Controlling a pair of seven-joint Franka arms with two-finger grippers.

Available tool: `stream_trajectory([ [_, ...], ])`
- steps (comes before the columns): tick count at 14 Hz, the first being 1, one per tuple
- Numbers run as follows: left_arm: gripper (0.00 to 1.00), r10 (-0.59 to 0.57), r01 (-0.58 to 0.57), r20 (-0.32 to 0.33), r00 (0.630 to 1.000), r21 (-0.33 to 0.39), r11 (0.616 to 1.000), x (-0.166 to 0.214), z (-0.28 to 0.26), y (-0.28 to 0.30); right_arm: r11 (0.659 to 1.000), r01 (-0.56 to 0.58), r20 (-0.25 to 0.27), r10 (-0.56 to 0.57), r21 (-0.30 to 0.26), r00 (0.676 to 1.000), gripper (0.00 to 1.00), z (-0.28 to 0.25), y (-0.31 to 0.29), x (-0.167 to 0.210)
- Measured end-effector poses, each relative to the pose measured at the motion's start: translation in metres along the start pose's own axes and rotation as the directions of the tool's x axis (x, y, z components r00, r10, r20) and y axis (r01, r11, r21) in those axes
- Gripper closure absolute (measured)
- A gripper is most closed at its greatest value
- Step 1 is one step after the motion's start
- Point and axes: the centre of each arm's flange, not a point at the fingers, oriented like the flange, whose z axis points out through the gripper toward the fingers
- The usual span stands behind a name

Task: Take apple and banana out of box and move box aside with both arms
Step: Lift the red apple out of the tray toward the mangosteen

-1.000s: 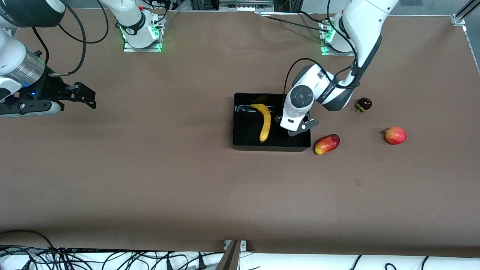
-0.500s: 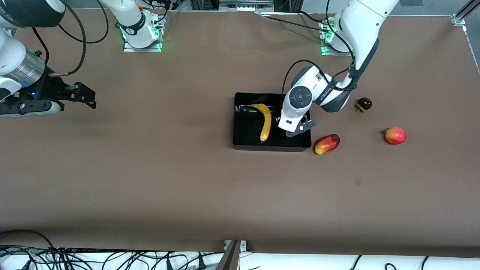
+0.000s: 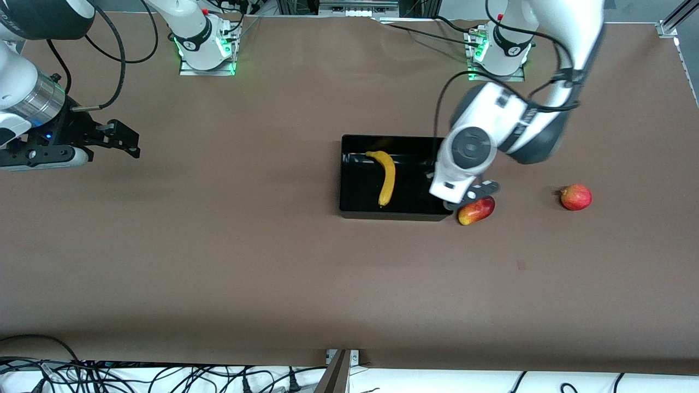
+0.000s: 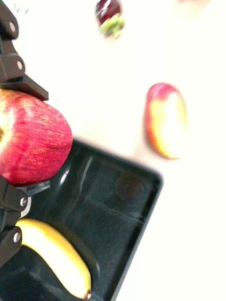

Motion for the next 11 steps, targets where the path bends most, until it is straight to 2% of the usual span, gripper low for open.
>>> stream_trajectory([
  [3,0.27,0.189,-0.187,0.084,0.978,-0.024,0.982,0.064,0.031,-0.080,1.000,0.000,0.000,0.000,0.000,1.000,0.00,0.000,0.000,0.000],
  [6,0.27,0.299,-0.291,0.179,0.937,-0.068,0.954,0.095,0.095,-0.138,1.000,0.000,0.000,0.000,0.000,1.000,0.00,0.000,0.000,0.000],
  [8,0.27,0.347,-0.334,0.173,0.922,-0.104,0.937,0.097,0.138,-0.155,1.000,-0.001,0.000,0.001,0.000,1.000,0.00,0.000,0.000,0.000],
  [11,0.27,0.374,-0.357,0.134,0.918,-0.138,0.924,0.089,0.187,-0.166,1.000,-0.001,0.000,0.001,0.000,1.000,0.00,0.000,0.000,0.000],
])
